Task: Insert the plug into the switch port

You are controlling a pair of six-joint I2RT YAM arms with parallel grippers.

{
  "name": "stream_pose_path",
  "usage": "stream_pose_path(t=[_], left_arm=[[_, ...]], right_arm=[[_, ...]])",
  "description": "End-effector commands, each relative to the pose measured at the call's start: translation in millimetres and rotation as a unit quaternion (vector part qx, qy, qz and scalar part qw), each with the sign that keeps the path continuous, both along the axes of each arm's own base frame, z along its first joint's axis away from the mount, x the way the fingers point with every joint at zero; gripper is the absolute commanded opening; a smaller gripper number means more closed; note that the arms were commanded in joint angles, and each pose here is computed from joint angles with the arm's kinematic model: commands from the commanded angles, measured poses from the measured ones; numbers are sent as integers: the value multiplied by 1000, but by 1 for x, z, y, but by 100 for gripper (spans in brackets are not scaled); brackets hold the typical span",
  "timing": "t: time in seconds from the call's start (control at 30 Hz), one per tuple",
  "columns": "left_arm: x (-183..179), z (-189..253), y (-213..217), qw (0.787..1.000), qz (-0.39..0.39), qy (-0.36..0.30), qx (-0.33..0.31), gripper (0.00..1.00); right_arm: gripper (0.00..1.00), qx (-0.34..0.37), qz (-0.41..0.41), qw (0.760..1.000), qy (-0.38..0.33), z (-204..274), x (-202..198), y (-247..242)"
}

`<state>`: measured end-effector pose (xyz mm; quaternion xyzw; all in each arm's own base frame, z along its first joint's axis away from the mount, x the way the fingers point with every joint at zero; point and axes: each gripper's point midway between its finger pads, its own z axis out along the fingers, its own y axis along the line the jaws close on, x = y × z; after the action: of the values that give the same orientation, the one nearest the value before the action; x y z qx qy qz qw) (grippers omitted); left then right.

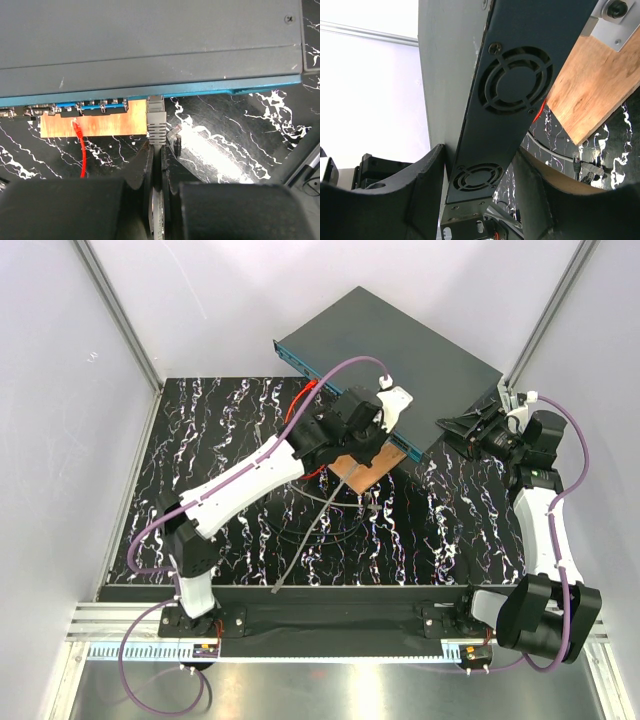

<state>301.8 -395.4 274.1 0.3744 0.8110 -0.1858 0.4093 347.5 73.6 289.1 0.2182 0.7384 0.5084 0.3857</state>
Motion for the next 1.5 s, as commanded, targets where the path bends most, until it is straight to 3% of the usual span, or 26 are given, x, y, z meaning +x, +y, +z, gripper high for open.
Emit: stream_pose_path(t=[0.0,0.3,0.37,0.4,0.5,0.6,0.63,0.73,0.83,0.87,0.97,1.03,1.17,1.33,1.47], left_arm=[[20,49,-30,995,3,-45,-93,0],[26,74,-44,990,-15,-68,-124,0],[22,69,-40,991,-19,-63,-115,13],[18,75,-35,991,-22,-64,-117,17],[0,69,-16,993,-43,-43,-105,26],[-14,47,9,996,-48,-18,-79,32],[-25,46,24,996,-50,-12,-78,36],[-52,51,57,991,-84,10,-107,45],[-70,68,94,985,-85,2,-153,53],[-64,70,109,985,-57,1,-164,58],[-59,75,149,982,10,-3,-189,59],[-35,65,190,977,98,7,-192,63],[23,21,280,936,294,53,-186,64],[85,-30,322,908,396,89,-102,64],[131,-63,323,897,418,109,-92,62]], right_arm=[[0,-14,26,998,-48,14,-1,14],[0,-11,34,999,-36,7,-4,22],[6,-13,33,999,-36,8,-1,21],[19,-15,32,999,-36,9,-1,21],[41,-29,31,998,-39,17,2,18],[53,-38,26,998,-40,22,3,16],[64,-42,23,998,-42,23,4,14],[86,-53,16,998,-41,26,4,9],[99,-65,12,997,-38,28,3,5],[100,-67,12,997,-29,25,1,4],[100,-86,3,996,-27,28,-4,-3],[100,-105,-4,994,-35,33,-8,-9],[100,-133,-21,991,-22,33,-14,-28],[100,-175,-39,984,-6,30,-18,-50],[100,-197,-55,979,0,34,-26,-64]])
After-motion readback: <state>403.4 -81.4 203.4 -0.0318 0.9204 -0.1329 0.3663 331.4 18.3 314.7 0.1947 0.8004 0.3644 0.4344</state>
